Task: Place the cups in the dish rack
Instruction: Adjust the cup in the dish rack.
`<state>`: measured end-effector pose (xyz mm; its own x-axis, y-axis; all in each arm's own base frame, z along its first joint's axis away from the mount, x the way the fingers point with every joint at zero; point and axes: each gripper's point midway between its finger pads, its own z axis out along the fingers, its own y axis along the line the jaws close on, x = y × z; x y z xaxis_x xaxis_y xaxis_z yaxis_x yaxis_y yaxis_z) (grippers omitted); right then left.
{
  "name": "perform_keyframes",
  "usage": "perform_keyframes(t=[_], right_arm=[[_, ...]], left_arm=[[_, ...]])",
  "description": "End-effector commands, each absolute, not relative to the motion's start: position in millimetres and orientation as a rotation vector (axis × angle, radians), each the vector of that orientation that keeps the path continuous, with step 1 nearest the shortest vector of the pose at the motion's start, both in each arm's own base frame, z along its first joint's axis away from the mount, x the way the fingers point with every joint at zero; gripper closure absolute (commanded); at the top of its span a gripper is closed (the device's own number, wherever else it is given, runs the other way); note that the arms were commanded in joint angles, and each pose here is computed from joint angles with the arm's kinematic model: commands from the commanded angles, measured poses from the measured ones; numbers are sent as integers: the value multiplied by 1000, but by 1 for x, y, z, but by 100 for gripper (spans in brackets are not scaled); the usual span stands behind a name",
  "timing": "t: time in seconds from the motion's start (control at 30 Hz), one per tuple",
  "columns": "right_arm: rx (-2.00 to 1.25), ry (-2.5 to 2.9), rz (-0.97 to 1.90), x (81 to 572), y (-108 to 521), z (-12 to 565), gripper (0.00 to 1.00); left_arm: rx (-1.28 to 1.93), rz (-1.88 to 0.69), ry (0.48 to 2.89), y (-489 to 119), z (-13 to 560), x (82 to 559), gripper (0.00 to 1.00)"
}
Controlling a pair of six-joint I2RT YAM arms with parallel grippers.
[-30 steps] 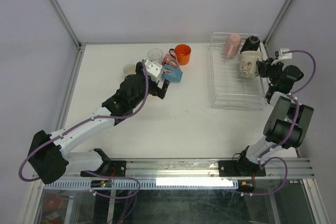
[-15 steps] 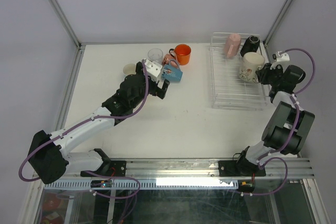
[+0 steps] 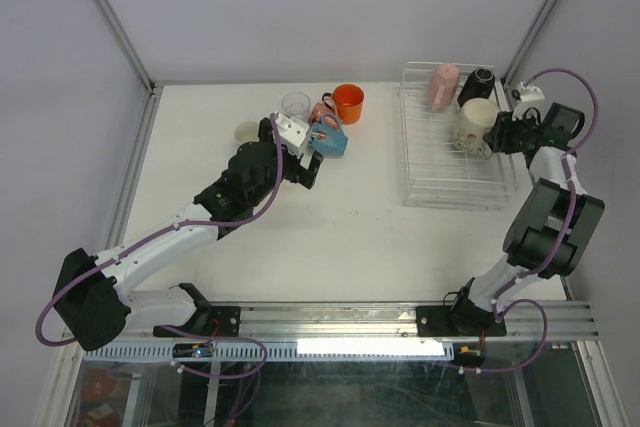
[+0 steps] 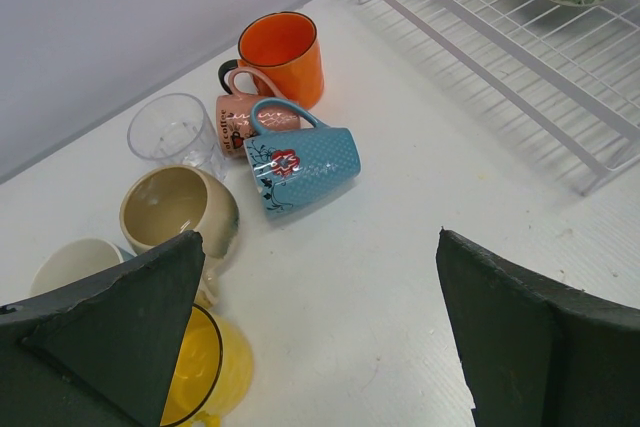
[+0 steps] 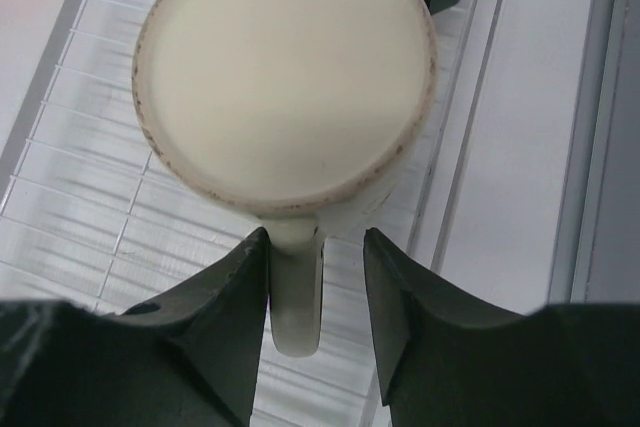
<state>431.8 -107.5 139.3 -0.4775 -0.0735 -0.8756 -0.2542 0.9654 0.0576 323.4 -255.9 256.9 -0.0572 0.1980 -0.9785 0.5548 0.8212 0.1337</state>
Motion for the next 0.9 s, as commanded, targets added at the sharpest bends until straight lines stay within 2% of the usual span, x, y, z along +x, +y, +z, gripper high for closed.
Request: perform_keyframes(t=[0.0,0.2,0.33,0.43,0.6,0.87], right_arm=[[-345,2157,212,438,-103,147,55],[-385,2265,218,443,-97,131,50],[-348,2327,209,450,-97,121,51],[-299,2360,200,457,-99,116,67],[-287,2335,223,464,-97,120,100],[-309,2162,193,484,-94,151,100]], left_arm=[[567,-337,1557,-252,284,324,1],[570,-341,1559,-253,283,324,1],[570,-342,1558,-253,284,324,1],[569,-342,1556,-252,285,324,1],[569,-341,1556,-252,285,324,1],[572,-342,1559,-253,283,324,1]])
